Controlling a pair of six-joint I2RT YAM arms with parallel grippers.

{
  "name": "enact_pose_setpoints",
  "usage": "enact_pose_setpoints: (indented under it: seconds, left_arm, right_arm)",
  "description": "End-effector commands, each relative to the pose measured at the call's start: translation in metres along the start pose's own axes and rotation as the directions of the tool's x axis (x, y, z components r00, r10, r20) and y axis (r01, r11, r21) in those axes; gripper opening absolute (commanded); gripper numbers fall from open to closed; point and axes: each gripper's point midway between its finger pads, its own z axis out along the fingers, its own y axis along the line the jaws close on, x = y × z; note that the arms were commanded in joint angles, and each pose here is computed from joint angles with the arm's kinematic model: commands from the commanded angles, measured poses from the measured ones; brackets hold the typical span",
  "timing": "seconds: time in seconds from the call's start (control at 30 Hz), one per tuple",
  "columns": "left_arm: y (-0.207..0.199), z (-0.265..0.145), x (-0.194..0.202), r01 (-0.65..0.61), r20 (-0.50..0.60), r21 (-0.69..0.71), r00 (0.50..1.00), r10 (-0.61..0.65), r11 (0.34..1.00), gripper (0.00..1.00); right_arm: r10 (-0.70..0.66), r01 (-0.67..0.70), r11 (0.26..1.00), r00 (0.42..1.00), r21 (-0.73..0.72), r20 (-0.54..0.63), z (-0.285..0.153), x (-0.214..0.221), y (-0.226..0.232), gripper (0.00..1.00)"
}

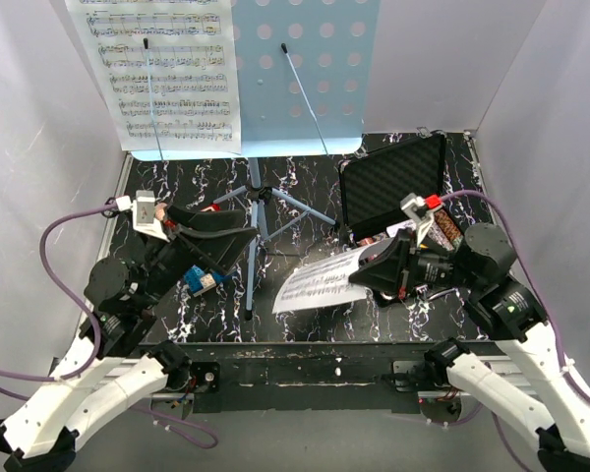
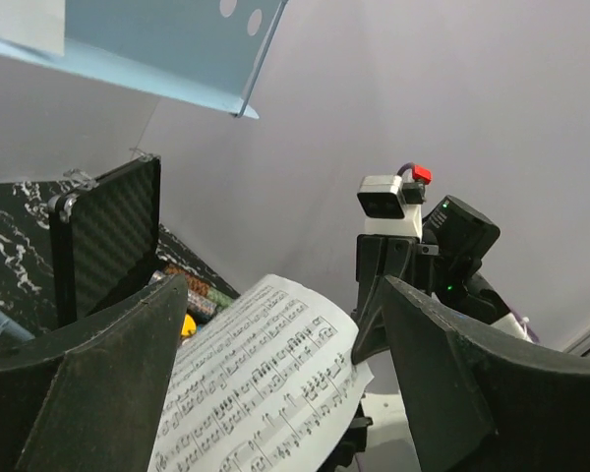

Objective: Pack up the instrument practice props
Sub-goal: Pick up the sheet music from the music stand.

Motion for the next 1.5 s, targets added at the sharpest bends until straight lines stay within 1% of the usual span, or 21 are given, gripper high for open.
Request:
enact_pose_setpoints:
  seconds: [0.0, 0.1, 0.2, 0.27, 0.33, 0.37, 0.43, 0.47, 0.6, 0.7, 0.77, 0.8, 0.93, 1.03, 1.23, 1.4, 1.47]
  left_arm:
    - [0.025, -0.023, 0.027, 0.029, -0.083, -0.121, 0.996, -0.039, 0.992, 0.79]
    - [0.038, -0.044, 0.043, 0.078, -0.111, -0.190, 0.989, -0.100, 0.979, 0.80]
    - [0.053, -0.064, 0.065, 0.164, -0.127, -0.272, 0.971, -0.204, 0.948, 0.86]
    - [0.059, -0.077, 0.083, 0.241, -0.135, -0.303, 0.947, -0.292, 0.922, 0.89]
    - [0.072, -0.088, 0.106, 0.332, -0.127, -0.357, 0.909, -0.398, 0.873, 0.98]
    - [0.073, -0.091, 0.112, 0.391, -0.112, -0.362, 0.883, -0.456, 0.846, 0.98]
    - [0.070, -0.094, 0.119, 0.453, -0.105, -0.327, 0.855, -0.508, 0.829, 0.98]
    - [0.070, -0.095, 0.124, 0.488, -0.098, -0.324, 0.835, -0.542, 0.810, 0.98]
    - [0.066, -0.095, 0.132, 0.562, -0.104, -0.295, 0.785, -0.610, 0.773, 0.98]
    - [0.061, -0.090, 0.142, 0.601, -0.143, -0.264, 0.749, -0.646, 0.755, 0.98]
    - [0.055, -0.082, 0.143, 0.632, -0.162, -0.200, 0.732, -0.661, 0.749, 0.98]
    - [0.055, -0.081, 0.150, 0.650, -0.179, -0.189, 0.714, -0.677, 0.736, 0.98]
    - [0.057, -0.073, 0.164, 0.687, -0.215, -0.179, 0.671, -0.709, 0.704, 0.98]
    - [0.055, -0.067, 0.170, 0.690, -0.254, -0.173, 0.658, -0.709, 0.703, 0.98]
    - [0.047, -0.055, 0.169, 0.696, -0.301, -0.122, 0.654, -0.694, 0.708, 0.98]
    - [0.039, -0.043, 0.150, 0.702, -0.266, -0.017, 0.683, -0.680, 0.712, 0.98]
    - [0.032, -0.038, 0.145, 0.702, -0.277, 0.026, 0.689, -0.670, 0.711, 0.98]
  right_arm:
    - [-0.086, 0.086, 0.995, 0.996, -0.048, -0.002, 0.014, 0.008, 0.008, 0.01]
    - [-0.083, 0.082, 0.995, 0.997, -0.059, -0.012, 0.018, 0.019, 0.008, 0.01]
    - [-0.096, 0.095, 0.993, 0.995, -0.076, -0.006, 0.015, 0.020, 0.013, 0.01]
    - [-0.106, 0.106, 0.990, 0.994, -0.098, 0.004, 0.012, 0.020, 0.018, 0.01]
    - [-0.111, 0.112, 0.987, 0.994, -0.117, 0.012, 0.010, 0.022, 0.021, 0.01]
    - [-0.109, 0.110, 0.986, 0.994, -0.123, 0.013, 0.010, 0.022, 0.022, 0.01]
    - [-0.110, 0.111, 0.985, 0.994, -0.132, 0.016, 0.009, 0.024, 0.022, 0.01]
    - [-0.109, 0.110, 0.985, 0.994, -0.136, 0.019, 0.009, 0.025, 0.023, 0.01]
    - [-0.122, 0.128, 0.983, 0.991, -0.133, 0.048, 0.007, 0.021, 0.023, 0.01]
    - [-0.136, 0.145, 0.978, 0.988, -0.147, 0.068, 0.007, 0.015, 0.029, 0.01]
    - [-0.139, 0.150, 0.974, 0.988, -0.172, 0.074, 0.008, 0.011, 0.034, 0.01]
    - [-0.142, 0.155, 0.970, 0.987, -0.185, 0.078, 0.008, 0.009, 0.038, 0.01]
    - [-0.154, 0.172, 0.961, 0.983, -0.217, 0.095, 0.005, 0.001, 0.049, 0.01]
    - [-0.164, 0.185, 0.958, 0.980, -0.217, 0.111, 0.001, -0.005, 0.056, 0.01]
    - [-0.183, 0.207, 0.950, 0.975, -0.234, 0.123, -0.003, -0.011, 0.066, 0.01]
    - [-0.154, 0.173, 0.950, 0.984, -0.261, 0.092, 0.000, 0.000, 0.062, 0.01]
    - [-0.138, 0.153, 0.952, 0.988, -0.264, 0.074, 0.001, 0.006, 0.058, 0.01]
